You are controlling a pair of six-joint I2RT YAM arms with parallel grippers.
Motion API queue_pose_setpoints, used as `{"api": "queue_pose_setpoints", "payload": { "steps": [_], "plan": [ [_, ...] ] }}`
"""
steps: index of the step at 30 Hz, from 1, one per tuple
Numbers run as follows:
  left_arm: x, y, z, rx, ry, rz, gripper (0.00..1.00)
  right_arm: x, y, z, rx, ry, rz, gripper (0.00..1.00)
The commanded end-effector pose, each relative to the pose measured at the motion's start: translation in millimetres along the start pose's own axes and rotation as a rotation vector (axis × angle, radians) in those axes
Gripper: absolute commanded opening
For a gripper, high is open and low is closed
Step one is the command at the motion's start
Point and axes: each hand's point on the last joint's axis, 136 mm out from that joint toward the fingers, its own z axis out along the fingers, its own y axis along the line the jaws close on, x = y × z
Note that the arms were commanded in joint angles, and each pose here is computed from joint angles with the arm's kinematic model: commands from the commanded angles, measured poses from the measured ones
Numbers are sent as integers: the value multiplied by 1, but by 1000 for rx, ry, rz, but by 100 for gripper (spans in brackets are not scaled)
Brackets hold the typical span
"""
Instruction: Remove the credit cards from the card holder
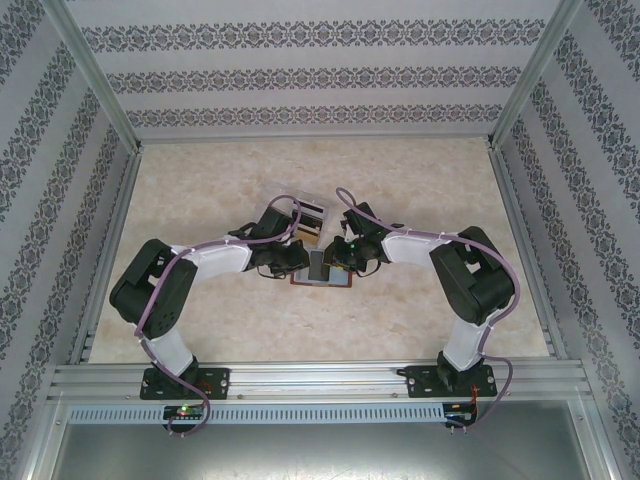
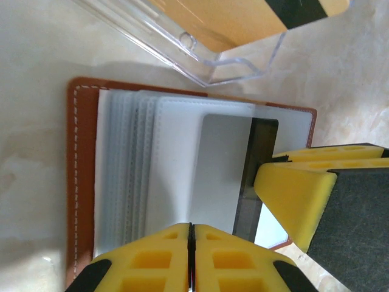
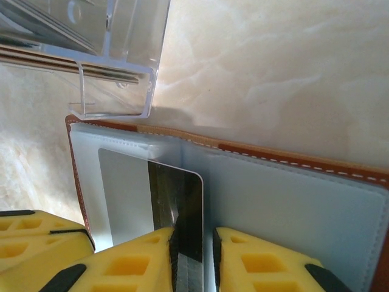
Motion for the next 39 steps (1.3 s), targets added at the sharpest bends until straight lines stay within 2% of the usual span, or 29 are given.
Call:
{"api": "queue_pose_setpoints", "payload": {
  "steps": [1, 9, 16, 25, 31, 33, 36, 39],
  "plan": [
    [1, 0, 6, -50, 15, 23, 10, 2, -2, 5, -17, 16, 26, 24],
    [14, 25, 16, -169, 70, -24, 5, 2, 8, 6, -68, 24, 19, 23],
    [16, 28, 19, -175, 80, -35, 5, 5, 10, 12, -83, 44, 14, 22],
    [16, 26, 17, -155, 68, -23, 8, 11, -5, 22, -26, 52, -10, 22],
    [16, 25, 16, -146, 66, -20, 9, 11, 5, 17, -87, 37, -44, 15],
    [14, 22, 13, -142, 56, -20, 12, 8, 6, 11, -84, 12, -53, 10],
    [10, 22, 6, -157, 26, -26, 23, 5, 4, 0, -70, -23, -48, 2],
    [7, 22, 1, -165, 2, -19, 29, 4, 0, -12, -55, -55, -47, 0]
  ]
}}
